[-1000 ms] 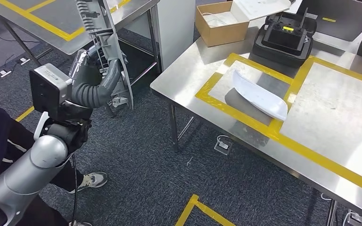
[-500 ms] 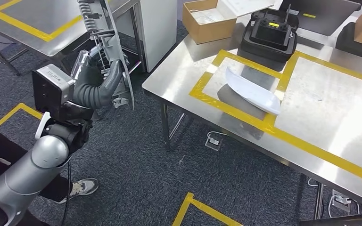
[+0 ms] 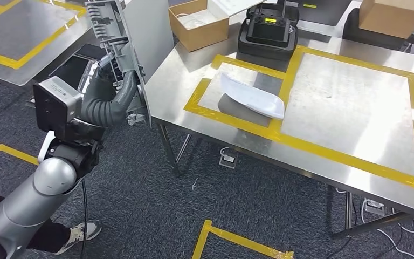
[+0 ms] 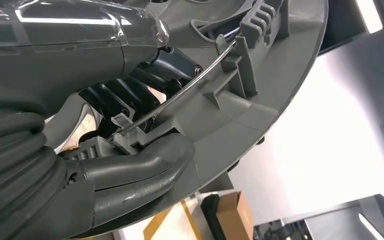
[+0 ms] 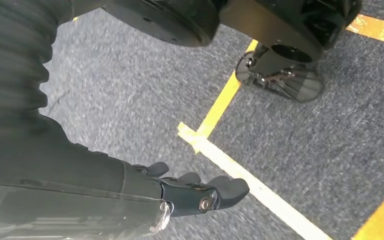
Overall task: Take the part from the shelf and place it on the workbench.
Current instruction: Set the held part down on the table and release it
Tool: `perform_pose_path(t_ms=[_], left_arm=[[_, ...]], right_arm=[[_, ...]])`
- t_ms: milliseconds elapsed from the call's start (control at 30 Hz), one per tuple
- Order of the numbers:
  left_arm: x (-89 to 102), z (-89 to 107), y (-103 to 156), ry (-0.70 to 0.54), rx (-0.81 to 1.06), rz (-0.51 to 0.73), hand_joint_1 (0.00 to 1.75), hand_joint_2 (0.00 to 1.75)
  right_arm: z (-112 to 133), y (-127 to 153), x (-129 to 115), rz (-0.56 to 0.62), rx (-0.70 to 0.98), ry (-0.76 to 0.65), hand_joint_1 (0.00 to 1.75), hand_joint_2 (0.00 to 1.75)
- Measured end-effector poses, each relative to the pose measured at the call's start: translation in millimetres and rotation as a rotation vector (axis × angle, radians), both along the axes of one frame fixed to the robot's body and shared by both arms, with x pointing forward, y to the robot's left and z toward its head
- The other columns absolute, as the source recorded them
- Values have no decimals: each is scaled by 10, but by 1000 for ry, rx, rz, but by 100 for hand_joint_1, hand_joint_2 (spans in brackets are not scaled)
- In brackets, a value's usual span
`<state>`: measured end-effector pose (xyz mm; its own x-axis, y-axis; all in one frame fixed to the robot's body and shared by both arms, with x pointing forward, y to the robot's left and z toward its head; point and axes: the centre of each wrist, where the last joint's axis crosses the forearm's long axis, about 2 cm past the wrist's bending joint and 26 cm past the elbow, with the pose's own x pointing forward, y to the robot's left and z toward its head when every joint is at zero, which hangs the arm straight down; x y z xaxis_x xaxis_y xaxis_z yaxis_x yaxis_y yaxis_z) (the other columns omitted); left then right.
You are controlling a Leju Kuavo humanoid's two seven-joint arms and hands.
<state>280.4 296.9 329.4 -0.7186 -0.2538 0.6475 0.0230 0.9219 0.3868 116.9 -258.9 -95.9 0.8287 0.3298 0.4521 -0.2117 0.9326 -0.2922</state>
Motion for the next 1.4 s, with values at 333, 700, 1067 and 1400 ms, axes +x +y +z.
perform_pose_path(t_ms=[333, 700, 1067, 1400], left_arm=[[-7, -15, -2, -3, 2, -1, 175, 175], [-8, -5, -13, -29, -1, -5, 175, 175], [-7, -17, -21, -26, -4, -8, 175, 175], [-1, -29, -24, -36, -10, -10, 175, 175]], right_arm=[[-3, -14, -8, -1, 2, -2, 0, 175], [-3, -61, 5, 1, 0, -6, 0, 175], [-2, -68, 10, 3, -2, -6, 0, 175], [5, -77, 35, 2, -14, -19, 0, 175]])
